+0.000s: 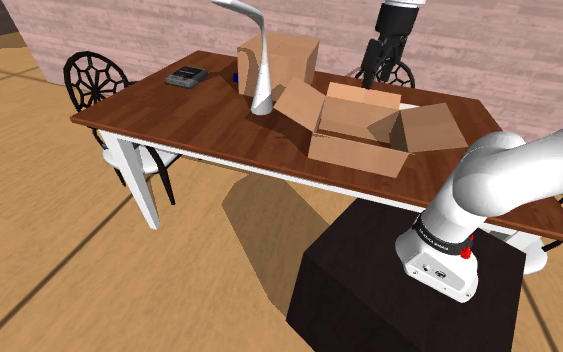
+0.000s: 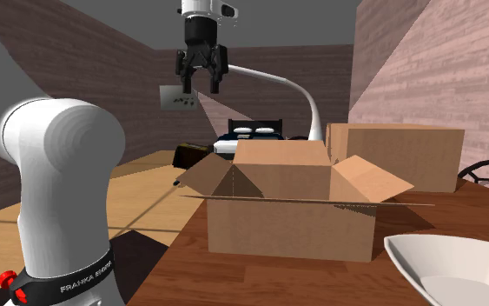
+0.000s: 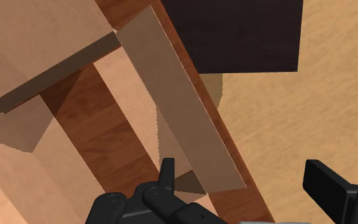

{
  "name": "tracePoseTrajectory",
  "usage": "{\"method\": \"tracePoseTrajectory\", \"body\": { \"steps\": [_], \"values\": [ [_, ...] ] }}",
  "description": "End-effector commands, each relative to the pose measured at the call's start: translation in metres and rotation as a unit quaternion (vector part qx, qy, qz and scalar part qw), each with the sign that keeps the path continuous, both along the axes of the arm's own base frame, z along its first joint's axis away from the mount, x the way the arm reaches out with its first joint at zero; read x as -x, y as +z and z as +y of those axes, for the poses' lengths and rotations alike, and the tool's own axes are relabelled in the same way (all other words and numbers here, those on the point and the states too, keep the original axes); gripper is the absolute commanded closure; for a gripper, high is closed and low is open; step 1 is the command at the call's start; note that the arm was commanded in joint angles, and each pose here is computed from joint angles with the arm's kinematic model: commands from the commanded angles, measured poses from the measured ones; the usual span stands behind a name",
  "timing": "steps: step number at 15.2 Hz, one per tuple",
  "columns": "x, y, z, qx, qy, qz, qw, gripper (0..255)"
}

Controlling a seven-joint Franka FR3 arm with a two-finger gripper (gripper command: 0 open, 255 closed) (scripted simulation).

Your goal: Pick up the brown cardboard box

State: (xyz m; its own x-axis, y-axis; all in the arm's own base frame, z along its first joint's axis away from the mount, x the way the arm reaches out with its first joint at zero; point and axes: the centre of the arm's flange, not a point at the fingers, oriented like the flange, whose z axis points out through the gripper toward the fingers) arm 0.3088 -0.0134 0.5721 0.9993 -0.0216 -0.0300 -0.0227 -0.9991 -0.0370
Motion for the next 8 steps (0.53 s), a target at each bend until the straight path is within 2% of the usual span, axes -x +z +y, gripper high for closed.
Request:
{"method": "tracePoseTrajectory", "body": {
  "steps": [1,8],
  "values": [
    [0.0,0.0,0.0,0.0,0.0,0.0,1.0,0],
    [-0.059,-0.071,0.009,0.01,-0.039,0.003,0.9992,0]
  ]
}}
